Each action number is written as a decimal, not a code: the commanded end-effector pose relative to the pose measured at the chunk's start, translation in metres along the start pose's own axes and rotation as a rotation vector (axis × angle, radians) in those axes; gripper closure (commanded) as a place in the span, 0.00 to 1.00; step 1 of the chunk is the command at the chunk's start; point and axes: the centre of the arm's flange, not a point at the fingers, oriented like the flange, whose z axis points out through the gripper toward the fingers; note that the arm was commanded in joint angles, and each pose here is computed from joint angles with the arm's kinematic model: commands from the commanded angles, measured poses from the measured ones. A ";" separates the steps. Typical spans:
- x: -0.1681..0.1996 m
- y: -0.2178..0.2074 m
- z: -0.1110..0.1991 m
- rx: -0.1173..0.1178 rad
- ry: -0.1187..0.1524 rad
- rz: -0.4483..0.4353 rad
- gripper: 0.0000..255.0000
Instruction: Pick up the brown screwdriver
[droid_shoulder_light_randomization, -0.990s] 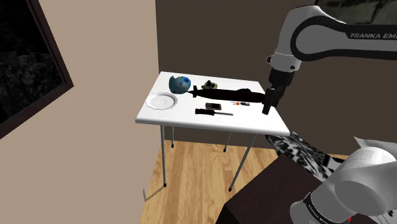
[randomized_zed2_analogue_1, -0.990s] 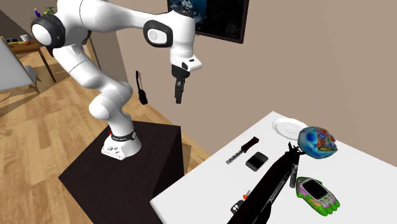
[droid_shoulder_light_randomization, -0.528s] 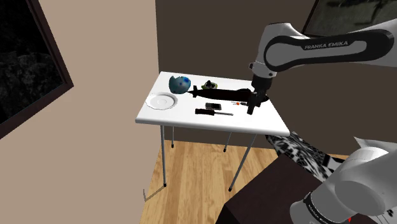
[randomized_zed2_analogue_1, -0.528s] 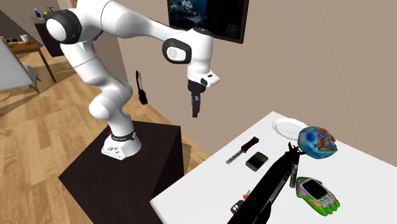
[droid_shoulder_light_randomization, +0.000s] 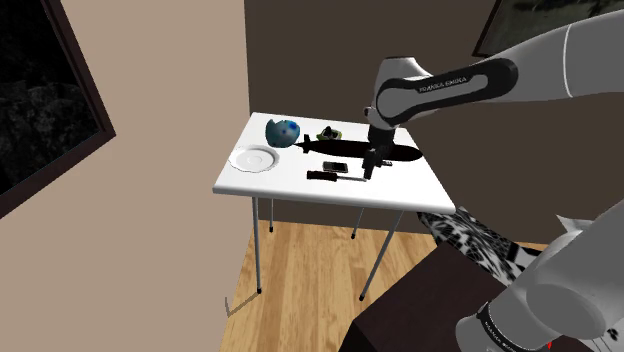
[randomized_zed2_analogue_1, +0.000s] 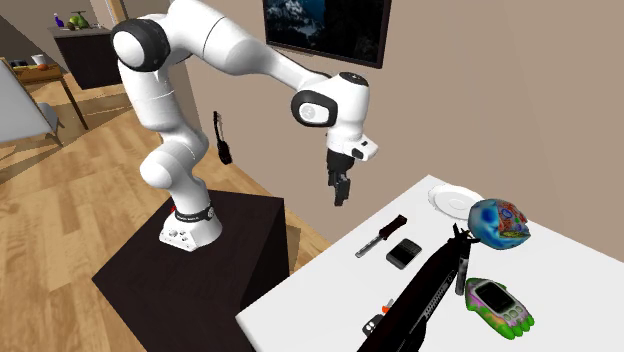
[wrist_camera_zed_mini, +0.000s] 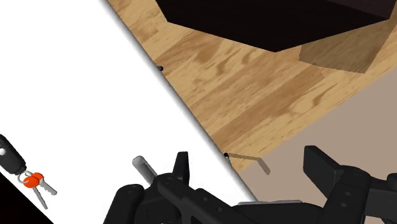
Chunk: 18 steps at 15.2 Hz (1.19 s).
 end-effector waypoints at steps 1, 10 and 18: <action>0.022 0.011 0.013 -0.008 0.003 -0.024 0.00; 0.118 0.044 0.066 -0.042 0.018 -0.127 0.00; 0.153 0.053 0.109 -0.053 0.023 -0.161 0.00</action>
